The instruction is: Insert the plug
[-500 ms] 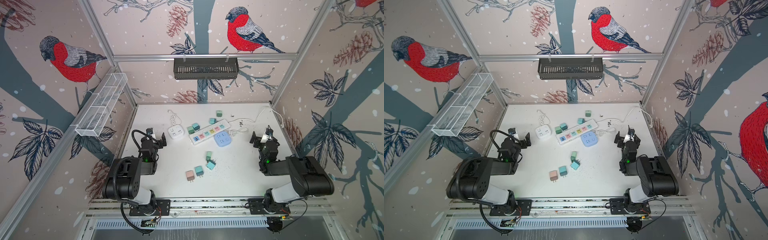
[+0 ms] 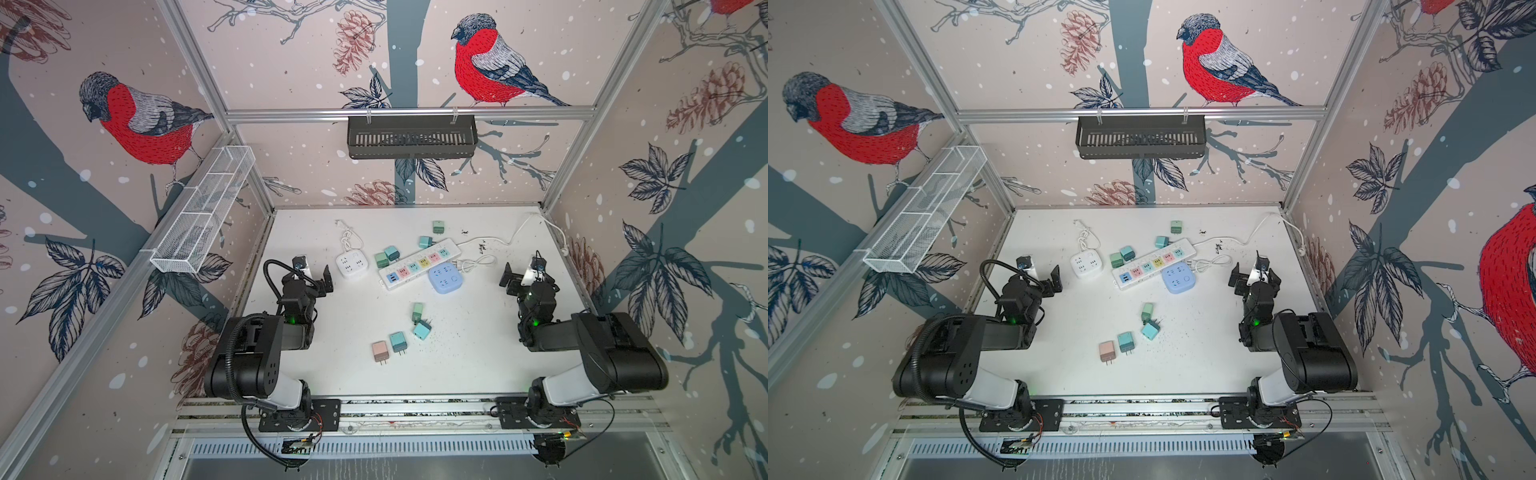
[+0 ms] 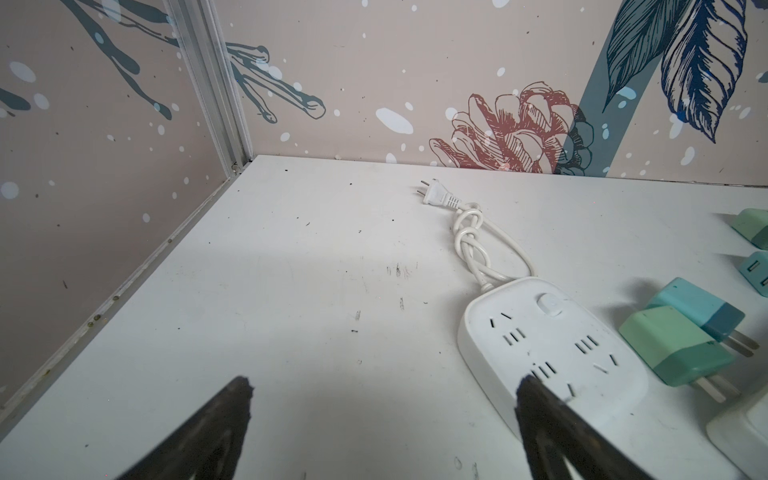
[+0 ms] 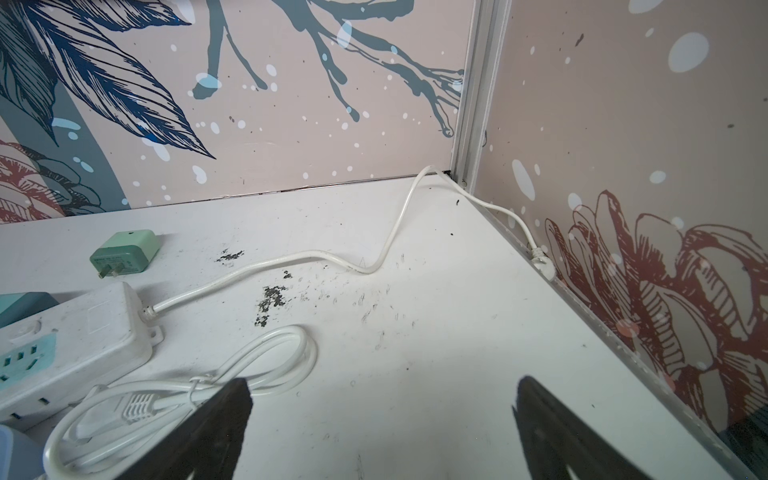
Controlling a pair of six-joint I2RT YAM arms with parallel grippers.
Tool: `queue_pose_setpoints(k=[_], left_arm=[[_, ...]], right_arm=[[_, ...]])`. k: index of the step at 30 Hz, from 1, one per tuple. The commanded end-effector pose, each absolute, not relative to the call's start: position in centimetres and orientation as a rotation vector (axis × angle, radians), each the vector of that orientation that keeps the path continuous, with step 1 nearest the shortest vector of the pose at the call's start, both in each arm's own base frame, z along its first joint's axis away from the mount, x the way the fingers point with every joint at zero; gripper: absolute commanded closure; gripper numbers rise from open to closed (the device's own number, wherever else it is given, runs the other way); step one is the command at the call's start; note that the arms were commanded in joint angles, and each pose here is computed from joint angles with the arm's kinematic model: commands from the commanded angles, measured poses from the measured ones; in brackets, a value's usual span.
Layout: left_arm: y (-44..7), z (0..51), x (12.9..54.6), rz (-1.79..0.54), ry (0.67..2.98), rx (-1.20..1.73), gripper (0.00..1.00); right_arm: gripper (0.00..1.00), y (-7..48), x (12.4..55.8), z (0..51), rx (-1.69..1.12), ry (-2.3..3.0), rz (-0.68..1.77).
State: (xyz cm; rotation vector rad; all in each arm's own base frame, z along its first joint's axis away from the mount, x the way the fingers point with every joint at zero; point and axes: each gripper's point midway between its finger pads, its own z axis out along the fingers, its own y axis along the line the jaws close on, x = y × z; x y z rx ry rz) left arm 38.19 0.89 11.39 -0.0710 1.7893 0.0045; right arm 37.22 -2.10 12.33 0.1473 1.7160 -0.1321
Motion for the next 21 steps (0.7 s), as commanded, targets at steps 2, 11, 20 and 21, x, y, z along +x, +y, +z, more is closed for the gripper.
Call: queue_pose_setpoints(k=[2, 11, 20, 21], left_arm=[[1.1, 12.1, 38.4, 0.023, 1.764, -0.071, 0.02], [1.0, 12.1, 38.3, 0.036, 1.760, -0.066, 0.02], [0.2, 15.0, 36.6, 0.041, 1.723, -0.068, 0.01], [0.4, 15.2, 36.5, 0.035, 1.733, -0.100, 0.02]], right_arm=[[0.00, -2.2, 37.3, 12.5, 0.147, 1.712, -0.134], [0.00, -2.0, 37.3, 13.1, 0.135, 1.688, -0.132], [0.00, -2.4, 37.4, 15.0, 0.226, 1.760, -0.133], [0.00, -2.6, 37.3, 15.0, 0.246, 1.763, -0.132]])
